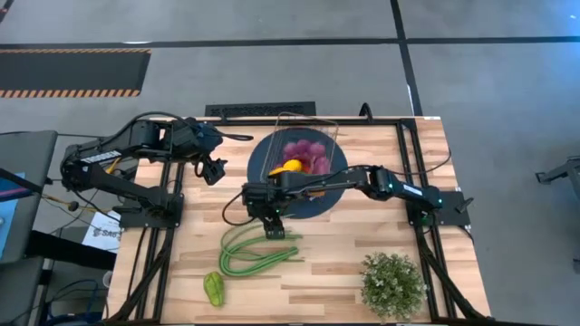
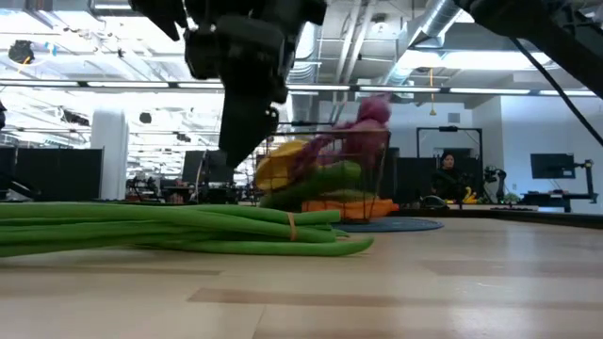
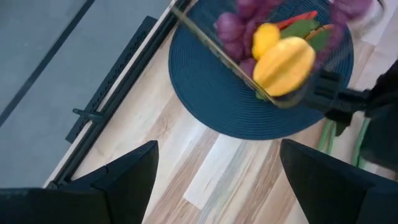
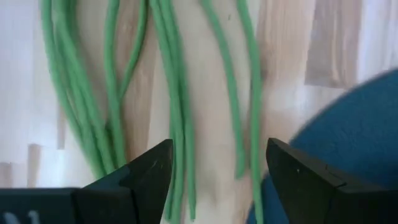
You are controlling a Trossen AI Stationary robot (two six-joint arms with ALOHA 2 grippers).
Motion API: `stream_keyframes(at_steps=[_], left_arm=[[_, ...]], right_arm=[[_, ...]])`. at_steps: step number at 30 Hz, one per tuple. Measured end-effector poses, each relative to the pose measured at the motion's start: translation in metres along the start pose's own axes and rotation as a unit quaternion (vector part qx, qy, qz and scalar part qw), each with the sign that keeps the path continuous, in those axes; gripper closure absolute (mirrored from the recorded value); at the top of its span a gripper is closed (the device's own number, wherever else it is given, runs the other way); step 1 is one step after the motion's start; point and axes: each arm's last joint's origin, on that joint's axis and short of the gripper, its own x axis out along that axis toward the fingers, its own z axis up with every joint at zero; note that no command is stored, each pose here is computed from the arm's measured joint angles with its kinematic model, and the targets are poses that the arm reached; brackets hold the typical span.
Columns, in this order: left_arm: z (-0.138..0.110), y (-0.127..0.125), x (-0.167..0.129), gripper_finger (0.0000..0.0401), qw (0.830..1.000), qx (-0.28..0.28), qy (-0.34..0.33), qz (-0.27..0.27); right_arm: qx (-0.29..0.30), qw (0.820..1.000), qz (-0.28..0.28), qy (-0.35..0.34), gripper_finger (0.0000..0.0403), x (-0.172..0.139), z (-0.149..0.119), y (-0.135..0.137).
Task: Build produce basket
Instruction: Put the string beans into the wire basket
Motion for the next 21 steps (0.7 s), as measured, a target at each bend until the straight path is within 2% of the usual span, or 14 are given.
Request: stream_keyframes(at_steps=[14, 21], left_arm=[[0.0, 0.0, 0.0, 0.0079, 1.0, 0.0, 0.0, 0.0], [0.0, 0.0, 0.0, 0.0079, 1.0, -0.001, 0.0, 0.0]], right_arm=[[0.007, 1.0, 0.005, -0.028, 0.0127, -0.036, 0.005, 0.02], [0.02, 1.0, -0.005, 0.019, 0.0127, -0.039, -0.005, 0.039]])
